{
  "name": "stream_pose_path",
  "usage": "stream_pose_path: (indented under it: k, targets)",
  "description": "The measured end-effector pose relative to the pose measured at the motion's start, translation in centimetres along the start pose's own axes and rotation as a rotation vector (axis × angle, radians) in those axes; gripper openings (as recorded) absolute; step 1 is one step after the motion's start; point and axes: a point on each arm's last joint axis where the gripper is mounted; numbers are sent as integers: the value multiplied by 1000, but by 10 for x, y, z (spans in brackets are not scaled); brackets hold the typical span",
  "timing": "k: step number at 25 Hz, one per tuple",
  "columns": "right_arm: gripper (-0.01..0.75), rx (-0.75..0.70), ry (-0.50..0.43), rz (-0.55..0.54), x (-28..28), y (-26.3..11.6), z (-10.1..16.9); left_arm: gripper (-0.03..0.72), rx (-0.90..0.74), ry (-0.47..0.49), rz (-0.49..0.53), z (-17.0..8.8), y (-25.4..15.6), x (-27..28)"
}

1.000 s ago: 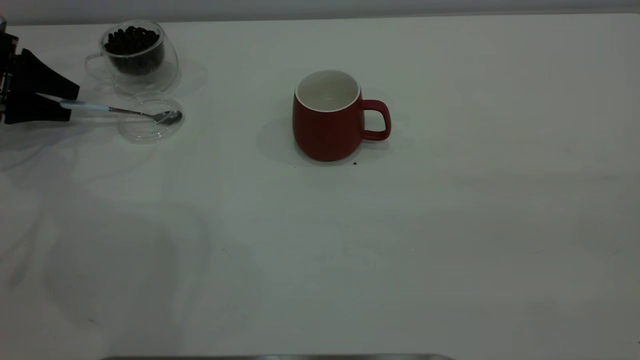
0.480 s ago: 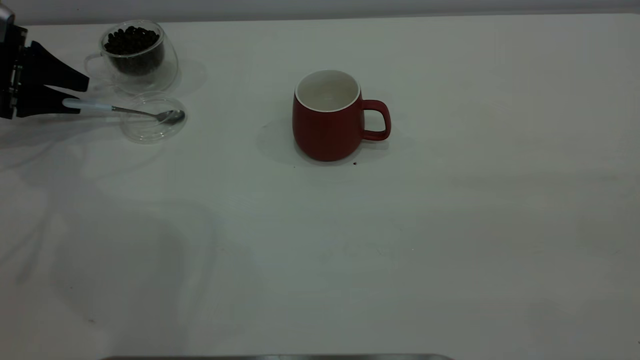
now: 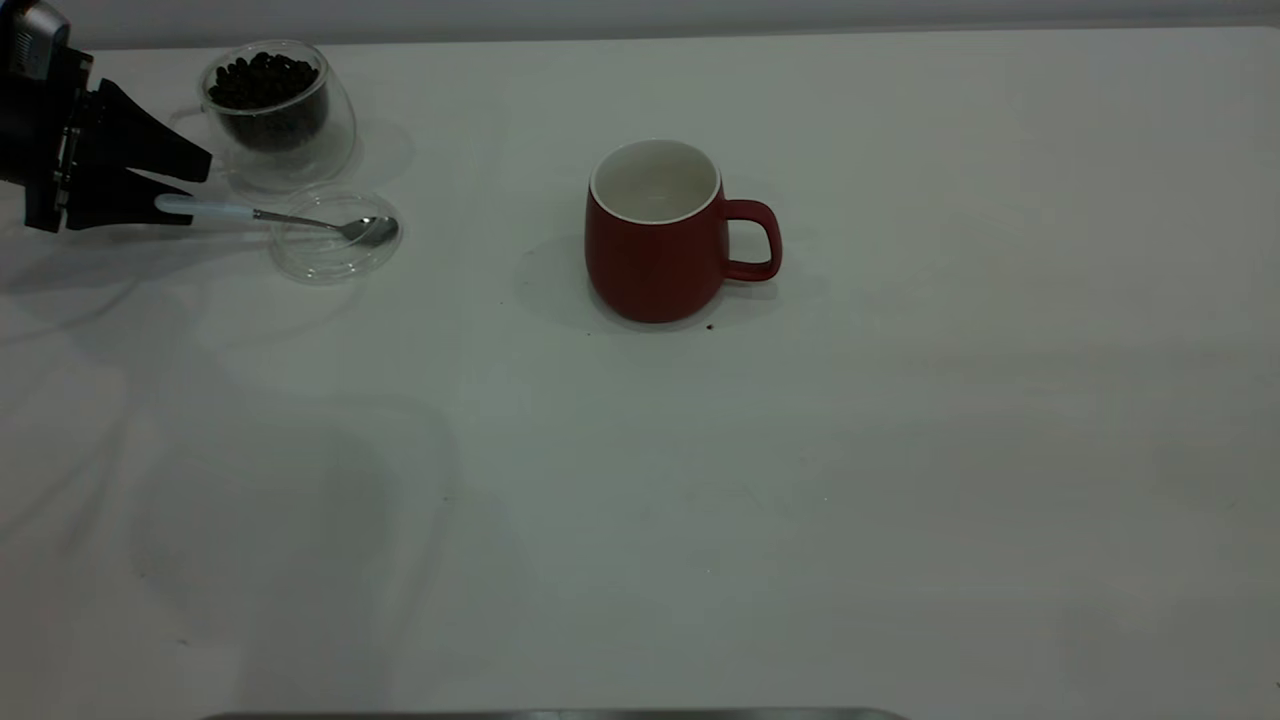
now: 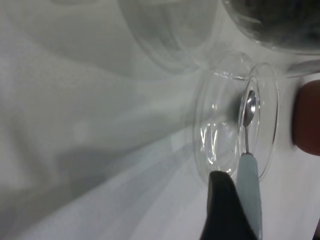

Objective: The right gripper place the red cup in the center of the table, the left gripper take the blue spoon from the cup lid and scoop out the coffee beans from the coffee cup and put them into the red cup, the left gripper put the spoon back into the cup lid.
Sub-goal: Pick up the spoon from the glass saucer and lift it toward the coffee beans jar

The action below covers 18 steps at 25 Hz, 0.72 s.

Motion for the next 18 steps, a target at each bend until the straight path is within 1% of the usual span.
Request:
stream_pose_path:
  k: [18]
  targets:
    - [590, 0, 0, 0, 0, 0, 0, 516, 0, 17, -17, 2, 2, 0]
Point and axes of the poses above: a point on each arm's last joint axis where the gripper is mounted, x pointing back along that axis away from the gripper, z along the wrist's bending axis when the last joint is at zero, y = z × x, and after that the axes turned 6 degrees about x, right-handed
